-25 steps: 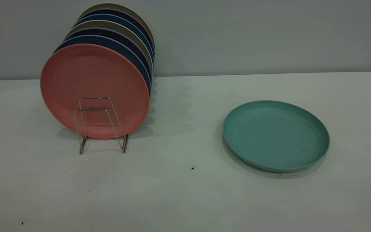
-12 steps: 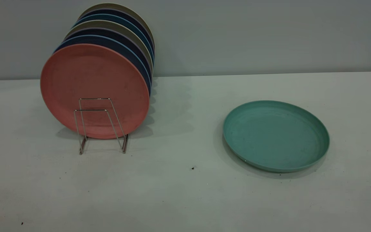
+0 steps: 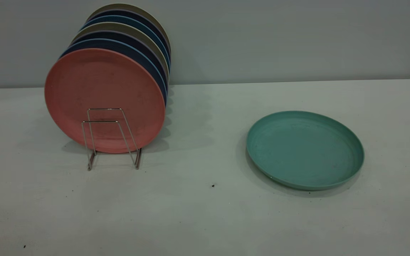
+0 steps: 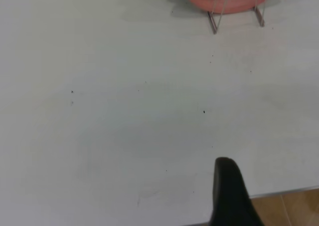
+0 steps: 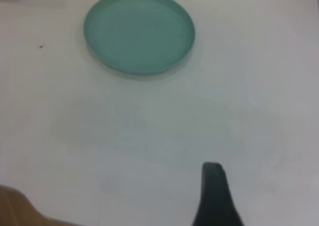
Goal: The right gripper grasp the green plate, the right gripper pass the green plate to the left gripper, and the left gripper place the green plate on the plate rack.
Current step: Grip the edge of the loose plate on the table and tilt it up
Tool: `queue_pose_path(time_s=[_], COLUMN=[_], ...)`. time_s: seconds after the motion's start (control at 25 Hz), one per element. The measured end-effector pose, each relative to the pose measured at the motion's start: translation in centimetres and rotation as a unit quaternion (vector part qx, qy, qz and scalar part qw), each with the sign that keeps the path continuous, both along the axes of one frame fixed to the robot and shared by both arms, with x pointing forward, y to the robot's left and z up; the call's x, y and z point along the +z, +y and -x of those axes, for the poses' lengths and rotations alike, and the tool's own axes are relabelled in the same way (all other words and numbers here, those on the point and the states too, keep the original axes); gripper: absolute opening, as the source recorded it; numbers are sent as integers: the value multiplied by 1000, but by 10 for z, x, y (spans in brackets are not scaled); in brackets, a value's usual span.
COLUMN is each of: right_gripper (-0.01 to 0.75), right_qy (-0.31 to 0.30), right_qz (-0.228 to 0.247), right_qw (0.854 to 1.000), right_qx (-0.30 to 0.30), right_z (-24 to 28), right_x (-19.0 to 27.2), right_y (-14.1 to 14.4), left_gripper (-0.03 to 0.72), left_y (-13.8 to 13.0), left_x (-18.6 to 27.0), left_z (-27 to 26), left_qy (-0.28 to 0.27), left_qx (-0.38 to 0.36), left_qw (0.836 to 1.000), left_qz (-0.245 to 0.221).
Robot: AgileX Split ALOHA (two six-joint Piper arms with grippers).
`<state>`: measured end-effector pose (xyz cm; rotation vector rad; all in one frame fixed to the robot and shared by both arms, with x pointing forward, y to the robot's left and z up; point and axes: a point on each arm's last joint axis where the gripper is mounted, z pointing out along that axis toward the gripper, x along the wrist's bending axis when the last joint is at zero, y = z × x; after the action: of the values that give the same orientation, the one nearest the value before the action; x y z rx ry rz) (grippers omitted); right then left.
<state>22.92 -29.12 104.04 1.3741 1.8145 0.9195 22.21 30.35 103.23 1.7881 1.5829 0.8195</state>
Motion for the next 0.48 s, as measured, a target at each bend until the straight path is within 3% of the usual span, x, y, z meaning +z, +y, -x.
queue_pose_path(time_s=[0.24,0.48], right_gripper=[527,521], right_qy=[0,5], right_qz=[-3,-28], right_qw=[1000,999], right_qx=[4,-26], right_z=[0,0], right_x=[0,0], right_y=[1,-1], left_gripper=[460,460], left_y=[0,-5], left_x=[1,21], left_z=[0,-11], left_qy=[-6,-107], left_qx=[0,-4], left_qw=[1000,993], left_qz=[0,48])
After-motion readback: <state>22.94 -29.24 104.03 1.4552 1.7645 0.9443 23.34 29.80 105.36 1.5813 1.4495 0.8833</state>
